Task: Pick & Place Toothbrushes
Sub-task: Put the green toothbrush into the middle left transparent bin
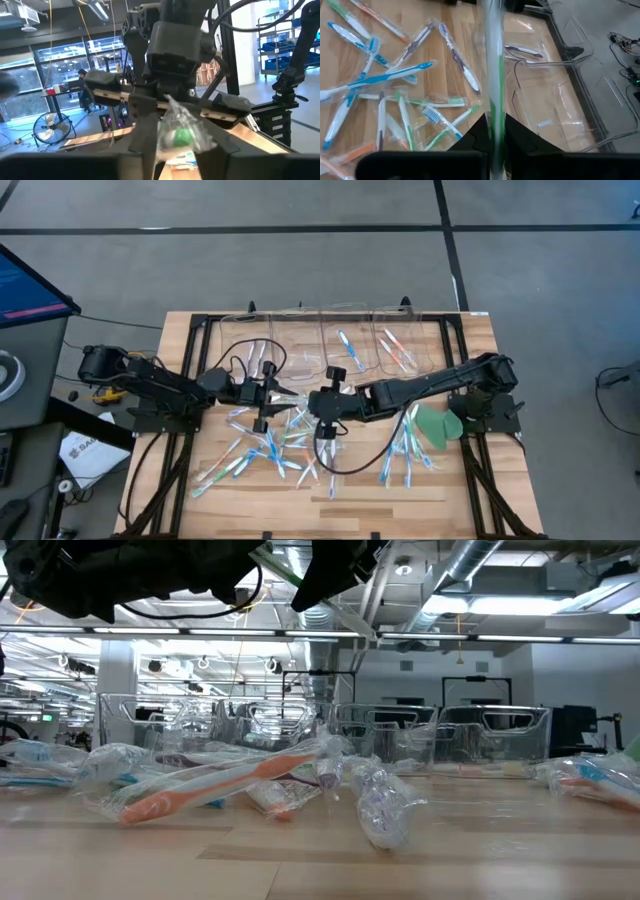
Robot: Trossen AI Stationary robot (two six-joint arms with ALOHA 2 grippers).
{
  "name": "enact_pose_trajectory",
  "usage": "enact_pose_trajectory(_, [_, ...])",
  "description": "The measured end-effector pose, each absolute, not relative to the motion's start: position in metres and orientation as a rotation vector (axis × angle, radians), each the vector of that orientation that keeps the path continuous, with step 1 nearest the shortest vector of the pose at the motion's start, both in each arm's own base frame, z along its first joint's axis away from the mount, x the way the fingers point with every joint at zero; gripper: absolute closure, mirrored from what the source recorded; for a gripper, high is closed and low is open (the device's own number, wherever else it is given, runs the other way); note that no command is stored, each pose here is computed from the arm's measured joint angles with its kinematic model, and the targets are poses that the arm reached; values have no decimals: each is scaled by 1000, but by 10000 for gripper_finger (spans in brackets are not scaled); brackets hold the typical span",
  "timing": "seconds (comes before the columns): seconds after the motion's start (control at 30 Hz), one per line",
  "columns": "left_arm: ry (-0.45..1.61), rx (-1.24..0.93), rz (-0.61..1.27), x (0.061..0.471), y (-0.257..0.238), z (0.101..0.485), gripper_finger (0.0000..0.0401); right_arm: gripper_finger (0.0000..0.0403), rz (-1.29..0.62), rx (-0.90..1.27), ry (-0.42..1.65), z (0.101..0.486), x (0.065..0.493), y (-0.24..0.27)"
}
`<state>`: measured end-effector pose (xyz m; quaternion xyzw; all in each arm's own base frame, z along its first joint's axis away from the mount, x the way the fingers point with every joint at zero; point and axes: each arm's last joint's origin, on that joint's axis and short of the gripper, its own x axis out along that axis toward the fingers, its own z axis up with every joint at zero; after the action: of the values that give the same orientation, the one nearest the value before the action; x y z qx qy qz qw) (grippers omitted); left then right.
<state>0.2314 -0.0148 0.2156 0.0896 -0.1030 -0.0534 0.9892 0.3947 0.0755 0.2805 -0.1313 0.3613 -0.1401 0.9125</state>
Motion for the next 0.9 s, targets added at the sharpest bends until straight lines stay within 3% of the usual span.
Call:
enact_pose_trajectory(0.1, [-186,180,-109,232,-15,214,342,391,-286,-275,745,280,395,76])
enact_pose_trajectory(0.2, [-176,183,-98,232,-14,213,382,368,-281,-272,748,280,394,76])
enact_pose_trajectory(0.6, [-171,181,-115,232,-15,213,383,189,-341,-206,803,279,385,77])
enact_pose_trajectory(0.73, [-151,180,-109,231,-15,213,383,163,-397,-198,916,279,366,79])
enact_pose_trajectory(0.9, [-122,177,-51,231,-13,211,383,158,-597,-183,907,291,338,86])
